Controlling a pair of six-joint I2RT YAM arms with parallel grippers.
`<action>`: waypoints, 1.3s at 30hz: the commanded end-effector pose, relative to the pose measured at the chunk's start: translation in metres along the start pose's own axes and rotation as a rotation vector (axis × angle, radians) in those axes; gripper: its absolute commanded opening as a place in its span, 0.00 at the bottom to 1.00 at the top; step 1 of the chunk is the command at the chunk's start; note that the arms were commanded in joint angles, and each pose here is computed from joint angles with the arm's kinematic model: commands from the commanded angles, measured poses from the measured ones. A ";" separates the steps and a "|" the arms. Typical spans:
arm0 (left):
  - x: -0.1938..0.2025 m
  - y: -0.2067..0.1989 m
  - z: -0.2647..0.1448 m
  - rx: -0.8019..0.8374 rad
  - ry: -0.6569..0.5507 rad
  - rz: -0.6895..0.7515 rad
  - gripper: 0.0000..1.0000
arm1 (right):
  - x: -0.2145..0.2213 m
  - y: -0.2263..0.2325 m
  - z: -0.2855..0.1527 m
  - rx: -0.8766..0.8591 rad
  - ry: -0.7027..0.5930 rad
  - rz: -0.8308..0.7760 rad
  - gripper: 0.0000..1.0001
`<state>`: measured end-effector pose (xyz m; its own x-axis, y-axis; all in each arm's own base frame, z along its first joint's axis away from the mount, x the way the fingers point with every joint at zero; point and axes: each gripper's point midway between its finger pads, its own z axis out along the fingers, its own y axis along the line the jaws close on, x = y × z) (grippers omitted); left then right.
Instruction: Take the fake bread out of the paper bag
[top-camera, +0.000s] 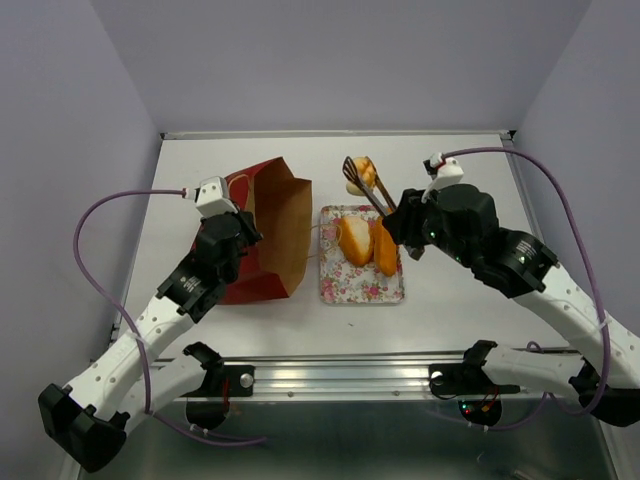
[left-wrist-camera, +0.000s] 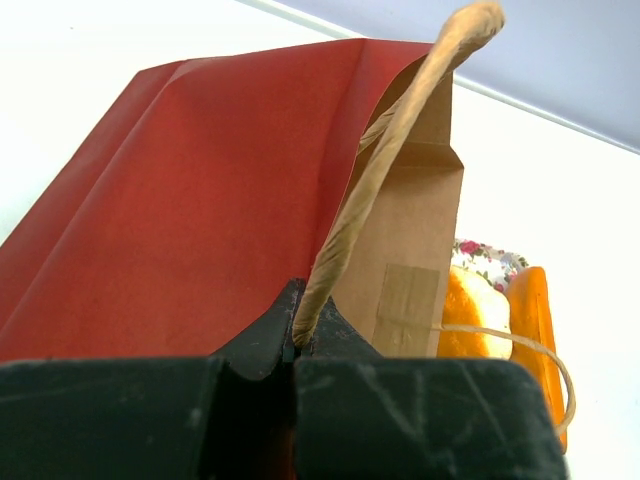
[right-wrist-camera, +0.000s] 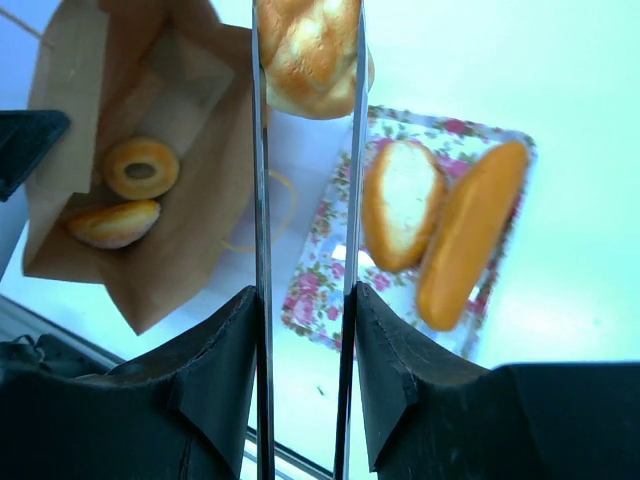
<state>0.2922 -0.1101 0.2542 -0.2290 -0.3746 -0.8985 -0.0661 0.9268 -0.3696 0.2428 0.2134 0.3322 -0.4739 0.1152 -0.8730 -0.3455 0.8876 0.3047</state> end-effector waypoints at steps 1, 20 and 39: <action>-0.027 -0.008 -0.002 -0.004 -0.067 -0.058 0.00 | 0.015 -0.035 -0.015 0.151 0.028 0.023 0.04; -0.029 -0.005 -0.006 -0.005 -0.084 -0.083 0.00 | 0.170 -0.015 0.000 -0.105 0.565 -0.067 0.11; -0.028 -0.004 -0.009 0.001 -0.080 -0.080 0.00 | 0.172 -0.032 0.005 0.000 0.569 -0.087 0.61</action>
<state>0.2891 -0.1056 0.2613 -0.2098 -0.4093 -0.8880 -0.0851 0.9124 -0.4004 0.1622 0.2012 0.1491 -0.8351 -0.2604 -0.4845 -0.4096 0.8823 0.2317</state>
